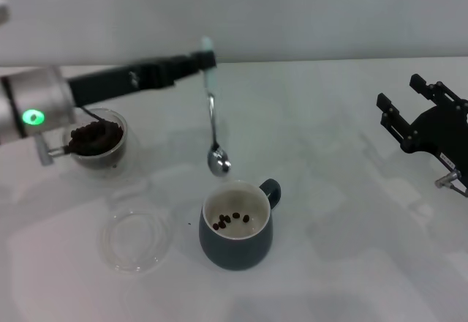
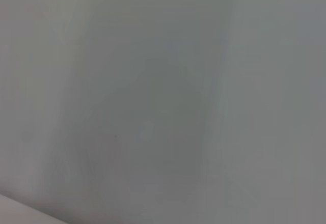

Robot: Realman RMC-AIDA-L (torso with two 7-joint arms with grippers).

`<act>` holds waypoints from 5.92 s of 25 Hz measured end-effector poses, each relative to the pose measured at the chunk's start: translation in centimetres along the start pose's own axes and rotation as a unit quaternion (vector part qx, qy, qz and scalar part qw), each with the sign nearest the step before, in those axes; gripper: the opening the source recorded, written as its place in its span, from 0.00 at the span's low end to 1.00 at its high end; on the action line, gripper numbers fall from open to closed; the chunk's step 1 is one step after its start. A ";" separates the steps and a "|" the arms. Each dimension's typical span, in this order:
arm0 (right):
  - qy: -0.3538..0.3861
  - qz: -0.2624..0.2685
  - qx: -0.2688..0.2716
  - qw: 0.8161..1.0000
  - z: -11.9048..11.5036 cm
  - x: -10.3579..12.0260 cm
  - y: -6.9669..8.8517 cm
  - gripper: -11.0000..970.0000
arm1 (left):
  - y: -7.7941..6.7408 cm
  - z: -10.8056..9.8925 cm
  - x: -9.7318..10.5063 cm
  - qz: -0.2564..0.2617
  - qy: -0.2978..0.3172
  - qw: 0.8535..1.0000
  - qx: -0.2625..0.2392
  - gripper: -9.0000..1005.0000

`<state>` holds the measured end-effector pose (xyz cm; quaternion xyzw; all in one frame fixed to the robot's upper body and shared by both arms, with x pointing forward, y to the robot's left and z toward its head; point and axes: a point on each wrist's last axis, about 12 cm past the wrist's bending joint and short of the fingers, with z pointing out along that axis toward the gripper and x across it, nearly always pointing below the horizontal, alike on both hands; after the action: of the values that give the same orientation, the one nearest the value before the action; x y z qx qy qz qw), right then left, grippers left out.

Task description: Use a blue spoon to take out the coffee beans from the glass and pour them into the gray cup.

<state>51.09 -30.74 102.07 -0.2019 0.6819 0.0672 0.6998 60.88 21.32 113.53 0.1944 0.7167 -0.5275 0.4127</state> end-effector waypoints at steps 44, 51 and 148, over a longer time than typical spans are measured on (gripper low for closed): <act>-0.003 -0.003 -0.001 1.000 0.2 -0.1 0.1 0.66 | 3.6 -9.6 7.4 -0.072 0.007 0.983 -0.171 0.13; -0.006 -0.003 -0.002 1.000 0.3 -0.2 0.1 0.66 | 3.6 -7.8 8.3 -0.082 0.037 0.983 -0.160 0.13; -0.139 -0.099 0.075 0.982 1.7 -4.6 -3.0 0.66 | 0.4 -9.2 11.6 0.317 -0.270 0.872 -0.257 0.18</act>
<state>53.52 -31.95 107.13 -0.2033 0.5575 -0.0263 0.8044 50.87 28.06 105.04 0.1488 0.5874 -0.1977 0.7705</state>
